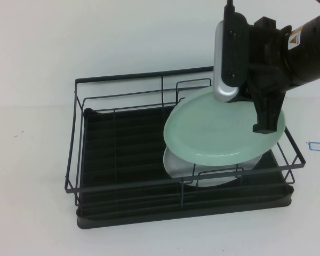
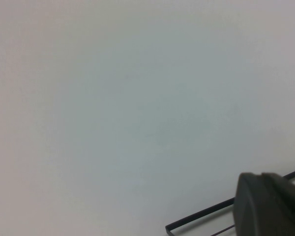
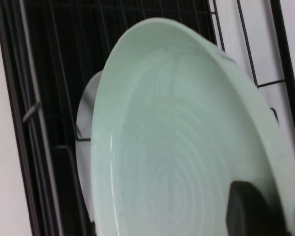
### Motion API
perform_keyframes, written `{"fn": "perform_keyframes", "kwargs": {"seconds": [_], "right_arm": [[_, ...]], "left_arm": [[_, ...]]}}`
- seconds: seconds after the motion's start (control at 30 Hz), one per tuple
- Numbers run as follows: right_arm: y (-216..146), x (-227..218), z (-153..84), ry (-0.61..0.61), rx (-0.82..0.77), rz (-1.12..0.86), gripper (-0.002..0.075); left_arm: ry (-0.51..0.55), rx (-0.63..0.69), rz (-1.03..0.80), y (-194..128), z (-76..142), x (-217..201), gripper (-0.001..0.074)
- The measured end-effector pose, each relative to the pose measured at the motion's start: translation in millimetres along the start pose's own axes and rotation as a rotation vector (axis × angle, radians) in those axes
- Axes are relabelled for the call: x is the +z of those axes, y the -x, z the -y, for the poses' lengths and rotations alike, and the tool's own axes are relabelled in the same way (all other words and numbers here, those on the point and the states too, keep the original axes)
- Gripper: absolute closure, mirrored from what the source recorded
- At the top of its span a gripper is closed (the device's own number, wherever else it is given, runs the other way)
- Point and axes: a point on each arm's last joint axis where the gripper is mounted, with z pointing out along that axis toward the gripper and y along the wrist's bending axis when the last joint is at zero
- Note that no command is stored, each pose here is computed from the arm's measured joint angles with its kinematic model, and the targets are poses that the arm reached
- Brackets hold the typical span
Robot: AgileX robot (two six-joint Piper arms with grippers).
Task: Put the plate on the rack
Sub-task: Place the plate on the rack
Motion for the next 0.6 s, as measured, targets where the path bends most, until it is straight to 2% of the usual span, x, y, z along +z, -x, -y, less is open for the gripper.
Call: {"fn": "perform_keyframes", "kwargs": {"seconds": [0.23,0.6], "right_arm": [[-1.6,0.3,0.7,-0.008,-0.044,-0.020,0.0599],[-2.6,21.9,-2.0,0.054,-0.005,-0.011,0.0600]], "left_arm": [[0.005,0.002,-0.002,-0.2,-0.4,0.0,0.0735],[0.024,0.000,-0.012,-1.1,-2.2,0.0,0.0735]]}}
